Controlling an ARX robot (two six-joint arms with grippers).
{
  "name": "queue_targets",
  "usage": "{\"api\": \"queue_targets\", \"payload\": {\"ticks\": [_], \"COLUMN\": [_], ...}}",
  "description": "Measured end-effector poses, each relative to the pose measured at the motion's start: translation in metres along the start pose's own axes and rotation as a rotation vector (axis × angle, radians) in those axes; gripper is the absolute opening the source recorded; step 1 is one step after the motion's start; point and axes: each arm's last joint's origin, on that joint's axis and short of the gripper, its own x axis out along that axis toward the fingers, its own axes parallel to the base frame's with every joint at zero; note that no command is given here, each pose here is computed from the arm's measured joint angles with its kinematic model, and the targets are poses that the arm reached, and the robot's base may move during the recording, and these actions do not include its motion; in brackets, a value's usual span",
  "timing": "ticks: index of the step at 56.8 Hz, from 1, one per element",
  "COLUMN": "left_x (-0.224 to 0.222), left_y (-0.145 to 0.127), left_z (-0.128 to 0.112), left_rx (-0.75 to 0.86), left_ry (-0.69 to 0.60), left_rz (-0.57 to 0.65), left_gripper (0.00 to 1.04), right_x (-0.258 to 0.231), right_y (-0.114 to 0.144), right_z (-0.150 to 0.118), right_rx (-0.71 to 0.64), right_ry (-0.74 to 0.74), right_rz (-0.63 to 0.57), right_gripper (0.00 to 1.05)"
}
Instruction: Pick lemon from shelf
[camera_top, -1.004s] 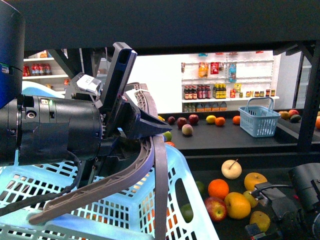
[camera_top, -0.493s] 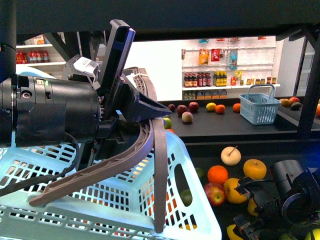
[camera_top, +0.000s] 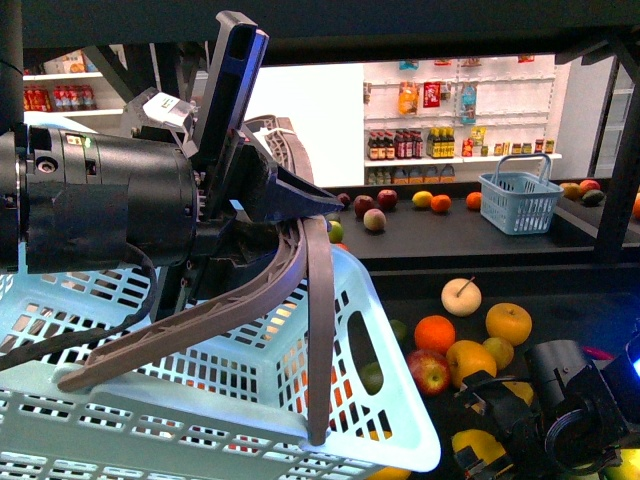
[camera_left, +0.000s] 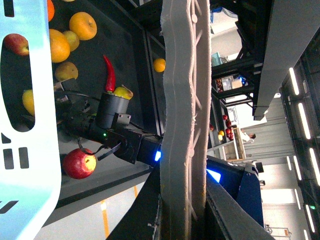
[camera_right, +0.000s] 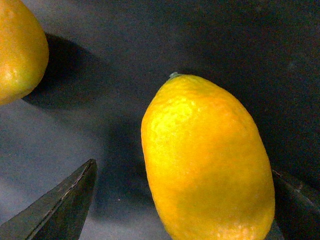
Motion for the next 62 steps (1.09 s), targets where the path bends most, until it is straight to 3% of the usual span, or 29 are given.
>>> {"api": "queue_targets", "payload": {"ticks": [11,17,33,51,62], "left_x": [0.000,0.000,0.000,0.000,0.000], "left_y": [0.000,0.000,0.000,0.000,0.000], "left_z": [0.000,0.000,0.000,0.000,0.000], "left_rx": [0.000,0.000,0.000,0.000,0.000], "left_ry": [0.000,0.000,0.000,0.000,0.000], "left_rz": [0.000,0.000,0.000,0.000,0.000], "left_gripper": [0.13,0.13,0.13,0.13,0.13], "right_x": [0.002,0.000,-0.045,-0.196,-0.250], "right_y": [0.001,0.002,0.008,0.022,0.052], "right_z": [0.000,-0.002,0.013,0.078,0.085], "right_rx": [-0.018,-0.021,0.006,0.064,0.087], "right_ry": [-0.011,-0.020,-0.155,-0.515,-0.601], "right_rz": [-0.010,-0.014,-0.039,-0.017,0.085], "right_gripper": [0.59,0.51,0.49,0.49,0.49]}}
